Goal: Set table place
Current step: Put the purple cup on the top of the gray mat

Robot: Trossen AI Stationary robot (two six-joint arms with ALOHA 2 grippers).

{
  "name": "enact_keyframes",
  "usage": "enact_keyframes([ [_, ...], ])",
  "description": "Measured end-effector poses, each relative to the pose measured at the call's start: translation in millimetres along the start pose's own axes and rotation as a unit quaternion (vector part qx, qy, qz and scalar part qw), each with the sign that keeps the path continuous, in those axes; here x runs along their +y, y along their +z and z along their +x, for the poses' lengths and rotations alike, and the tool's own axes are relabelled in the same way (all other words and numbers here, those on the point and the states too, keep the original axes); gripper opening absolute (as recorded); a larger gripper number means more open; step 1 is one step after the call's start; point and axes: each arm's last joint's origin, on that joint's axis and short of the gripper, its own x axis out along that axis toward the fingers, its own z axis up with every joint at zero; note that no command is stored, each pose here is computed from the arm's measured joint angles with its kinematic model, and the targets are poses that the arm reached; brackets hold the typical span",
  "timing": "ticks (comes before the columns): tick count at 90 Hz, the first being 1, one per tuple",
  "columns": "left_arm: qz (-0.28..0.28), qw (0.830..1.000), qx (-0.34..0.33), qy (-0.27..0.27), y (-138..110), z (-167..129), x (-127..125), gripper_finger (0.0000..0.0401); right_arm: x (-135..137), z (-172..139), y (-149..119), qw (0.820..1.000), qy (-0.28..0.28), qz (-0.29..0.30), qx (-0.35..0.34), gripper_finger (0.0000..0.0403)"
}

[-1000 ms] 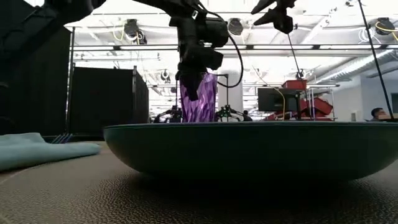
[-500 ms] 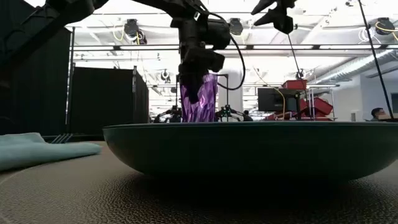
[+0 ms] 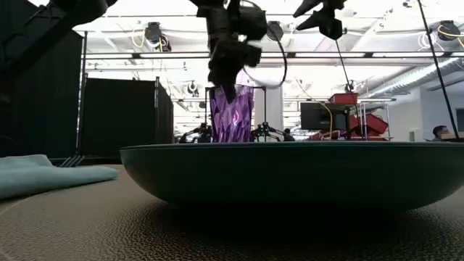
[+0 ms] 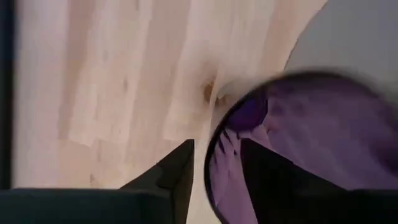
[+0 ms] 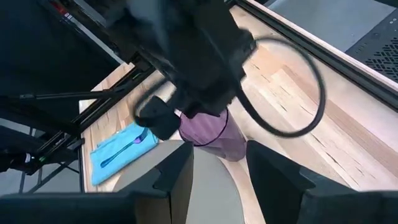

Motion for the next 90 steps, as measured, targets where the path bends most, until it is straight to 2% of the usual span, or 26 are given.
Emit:
enact_keyframes([
  [16,0.004,0.999,-0.047,0.006,4,-35,-2,0.0117,0,0,0,1.000,-0.001,0.003,0.002,0.0134],
  [34,0.009,0.998,-0.029,0.063,-29,-82,0,0.0117,-1,0,-2,1.000,-0.003,-0.014,0.011,0.0134],
  [42,0.002,0.995,-0.064,0.074,-41,-109,2,0.0117,-1,0,-3,1.000,-0.005,-0.009,0.013,0.0134],
  [51,-0.003,0.991,-0.111,0.070,-63,-146,0,0.0116,0,1,-5,1.000,-0.007,0.012,0.024,0.0134],
  [68,-0.028,0.978,-0.192,0.073,-121,-206,-6,0.0116,-2,19,-17,0.999,-0.006,-0.001,0.049,0.0134],
  [78,-0.054,0.972,-0.215,0.078,-160,-223,-12,0.0116,-8,43,-26,0.998,-0.012,-0.002,0.065,0.0134],
  [90,-0.092,0.958,-0.258,0.084,-209,-222,-21,0.0116,-13,74,-31,0.998,-0.004,0.006,0.068,0.0134],
])
